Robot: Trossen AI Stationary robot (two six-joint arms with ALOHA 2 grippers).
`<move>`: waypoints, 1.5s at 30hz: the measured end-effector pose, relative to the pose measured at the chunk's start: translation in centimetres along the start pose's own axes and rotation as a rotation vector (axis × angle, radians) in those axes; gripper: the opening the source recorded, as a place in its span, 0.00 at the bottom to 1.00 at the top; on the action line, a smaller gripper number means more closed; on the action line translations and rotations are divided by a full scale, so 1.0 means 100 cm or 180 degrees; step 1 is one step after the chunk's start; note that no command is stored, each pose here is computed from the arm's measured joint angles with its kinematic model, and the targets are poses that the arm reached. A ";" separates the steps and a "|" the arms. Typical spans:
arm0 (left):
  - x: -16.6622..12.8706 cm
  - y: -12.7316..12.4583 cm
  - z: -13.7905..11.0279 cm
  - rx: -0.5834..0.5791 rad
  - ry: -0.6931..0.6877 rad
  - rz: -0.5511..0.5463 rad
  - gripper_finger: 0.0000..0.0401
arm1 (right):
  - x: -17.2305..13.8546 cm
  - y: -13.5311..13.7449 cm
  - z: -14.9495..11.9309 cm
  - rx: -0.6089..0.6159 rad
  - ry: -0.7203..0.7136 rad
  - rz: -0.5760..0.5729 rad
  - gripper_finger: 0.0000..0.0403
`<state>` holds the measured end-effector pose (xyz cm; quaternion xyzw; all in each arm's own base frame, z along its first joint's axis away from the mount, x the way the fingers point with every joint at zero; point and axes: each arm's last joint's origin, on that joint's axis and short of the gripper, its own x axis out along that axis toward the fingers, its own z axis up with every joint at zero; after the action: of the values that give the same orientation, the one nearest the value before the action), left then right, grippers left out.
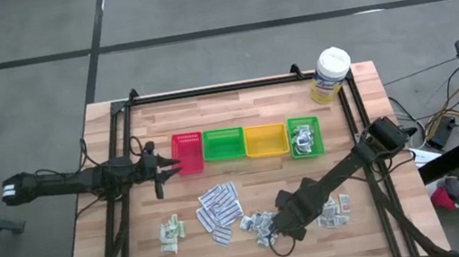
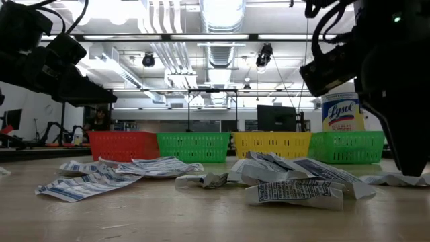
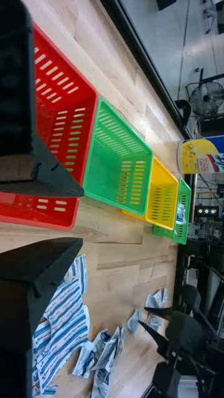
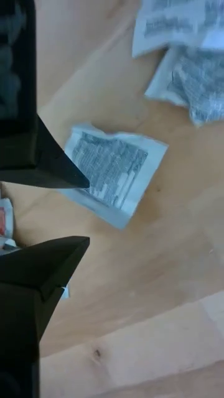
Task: Pick & Place First Aid Supplies
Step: Put the blue alcohol pad into the right green bin
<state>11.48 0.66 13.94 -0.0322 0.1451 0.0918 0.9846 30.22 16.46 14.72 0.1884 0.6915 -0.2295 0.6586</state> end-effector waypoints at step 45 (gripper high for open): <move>0.000 0.000 0.000 0.0001 0.0009 0.0000 0.28 | -0.059 -0.037 -0.008 -0.0304 -0.0518 0.0328 0.02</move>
<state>11.49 0.65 13.91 -0.0321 0.1466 0.0917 0.9844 27.80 14.09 20.90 0.1729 0.6353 -0.1766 0.7317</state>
